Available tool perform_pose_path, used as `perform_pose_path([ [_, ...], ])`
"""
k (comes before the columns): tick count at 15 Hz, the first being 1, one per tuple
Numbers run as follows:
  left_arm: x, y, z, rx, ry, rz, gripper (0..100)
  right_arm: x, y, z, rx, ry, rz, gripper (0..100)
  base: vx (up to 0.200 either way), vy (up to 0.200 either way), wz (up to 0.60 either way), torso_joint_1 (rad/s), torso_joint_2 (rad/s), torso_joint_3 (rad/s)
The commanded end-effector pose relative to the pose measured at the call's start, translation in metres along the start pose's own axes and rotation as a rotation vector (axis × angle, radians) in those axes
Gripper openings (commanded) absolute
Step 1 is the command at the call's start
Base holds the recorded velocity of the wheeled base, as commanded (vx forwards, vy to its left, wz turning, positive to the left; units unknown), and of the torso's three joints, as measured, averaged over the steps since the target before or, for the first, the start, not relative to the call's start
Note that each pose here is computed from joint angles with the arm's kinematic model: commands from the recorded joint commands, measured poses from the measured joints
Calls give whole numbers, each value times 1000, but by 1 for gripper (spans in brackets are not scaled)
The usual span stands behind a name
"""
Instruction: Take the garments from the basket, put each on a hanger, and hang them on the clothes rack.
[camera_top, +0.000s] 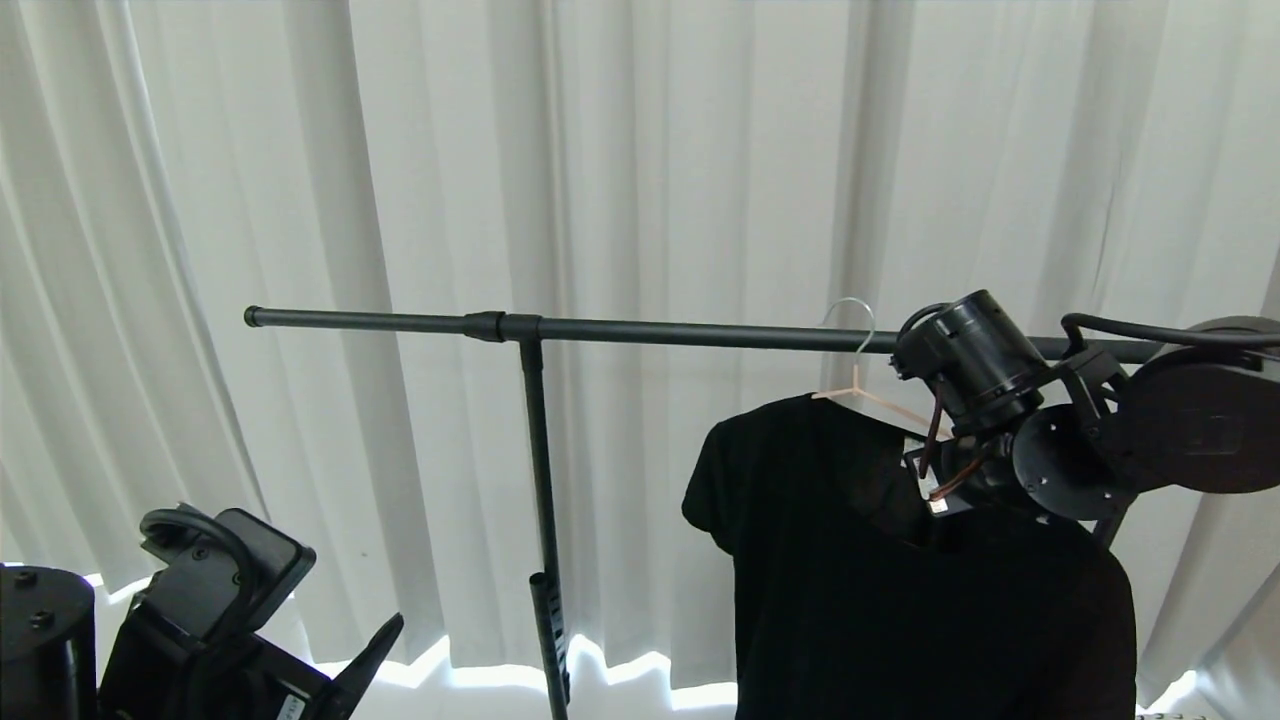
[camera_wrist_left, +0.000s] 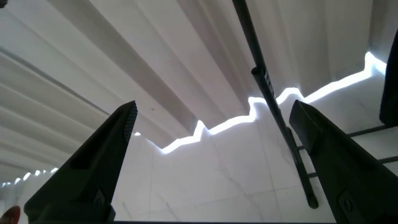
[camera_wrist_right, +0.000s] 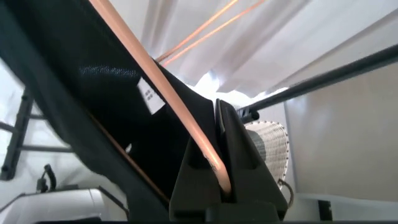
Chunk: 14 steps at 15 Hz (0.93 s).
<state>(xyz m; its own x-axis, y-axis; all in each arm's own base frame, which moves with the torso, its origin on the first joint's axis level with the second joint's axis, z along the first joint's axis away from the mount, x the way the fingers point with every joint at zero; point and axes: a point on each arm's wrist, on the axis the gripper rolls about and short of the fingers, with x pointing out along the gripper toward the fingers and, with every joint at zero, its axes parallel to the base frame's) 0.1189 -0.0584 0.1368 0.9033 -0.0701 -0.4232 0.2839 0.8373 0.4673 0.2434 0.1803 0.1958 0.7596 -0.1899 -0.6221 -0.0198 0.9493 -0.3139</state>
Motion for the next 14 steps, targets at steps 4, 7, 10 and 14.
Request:
perform_pose_path([
  [4,0,0,0,-6,-2,1,100,-17,-6,1,-3,-13,16,0,0,0,0,0,0,0],
  [7,-2,1,1,-12,-9,5,100,-32,-33,-6,-17,110,-44,0,0,0,0,0,0,0],
  [10,-6,1,-6,-13,-12,6,100,-47,-43,-13,16,212,-84,0,0,0,0,0,0,0],
  [14,-11,2,-11,-18,-17,13,100,-60,-15,-13,-5,173,-14,0,0,0,0,0,0,0],
])
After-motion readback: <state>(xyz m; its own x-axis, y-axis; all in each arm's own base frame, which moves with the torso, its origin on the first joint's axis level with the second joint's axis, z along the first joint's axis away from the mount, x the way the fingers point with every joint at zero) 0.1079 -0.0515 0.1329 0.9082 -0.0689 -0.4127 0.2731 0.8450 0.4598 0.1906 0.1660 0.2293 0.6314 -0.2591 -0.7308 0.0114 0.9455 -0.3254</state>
